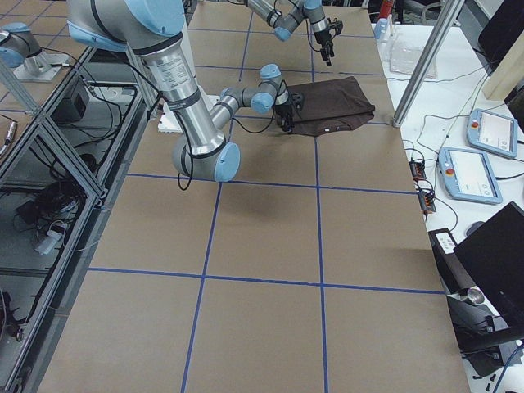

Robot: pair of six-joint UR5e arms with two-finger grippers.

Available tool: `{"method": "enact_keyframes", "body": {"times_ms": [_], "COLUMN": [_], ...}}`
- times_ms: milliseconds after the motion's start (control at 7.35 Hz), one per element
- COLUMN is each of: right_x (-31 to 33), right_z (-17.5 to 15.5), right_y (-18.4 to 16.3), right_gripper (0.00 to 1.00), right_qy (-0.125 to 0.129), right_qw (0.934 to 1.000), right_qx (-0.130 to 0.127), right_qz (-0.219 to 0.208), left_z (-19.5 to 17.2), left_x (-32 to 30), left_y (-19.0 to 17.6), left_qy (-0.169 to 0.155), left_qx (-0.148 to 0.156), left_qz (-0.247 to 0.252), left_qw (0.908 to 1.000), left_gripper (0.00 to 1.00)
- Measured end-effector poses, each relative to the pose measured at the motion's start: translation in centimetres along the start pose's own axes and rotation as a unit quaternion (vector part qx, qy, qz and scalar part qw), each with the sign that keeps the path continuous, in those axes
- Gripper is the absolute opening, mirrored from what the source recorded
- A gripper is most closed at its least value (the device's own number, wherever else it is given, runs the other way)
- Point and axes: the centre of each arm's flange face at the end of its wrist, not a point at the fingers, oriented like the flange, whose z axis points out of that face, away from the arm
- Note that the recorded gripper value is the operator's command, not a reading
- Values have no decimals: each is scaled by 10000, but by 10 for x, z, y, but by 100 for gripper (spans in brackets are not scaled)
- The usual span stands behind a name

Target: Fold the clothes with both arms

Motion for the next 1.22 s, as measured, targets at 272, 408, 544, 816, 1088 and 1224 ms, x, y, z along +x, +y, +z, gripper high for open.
{"method": "enact_keyframes", "body": {"times_ms": [272,408,544,816,1088,1224], "right_x": [1,1,1,0,0,0], "right_z": [2,3,5,5,5,4], "right_y": [2,2,2,2,1,1], "right_gripper": [39,38,5,0,0,0], "right_qy": [14,27,36,42,56,65], "right_qw": [10000,10000,10000,10000,10000,10000], "right_qx": [-9,-10,-11,-13,-13,-12], "right_qz": [46,51,53,56,50,44], "left_z": [0,0,0,0,1,1], "left_x": [0,0,0,0,-1,-1], "left_y": [0,0,0,0,0,0], "left_qy": [-2,-3,-4,-3,-10,-11], "left_qx": [-2,-1,0,0,0,-1], "left_qz": [-1,0,1,-2,-4,-6], "left_qw": [10000,10000,10000,10000,10000,10000], "left_gripper": [100,100,100,100,100,100]}}
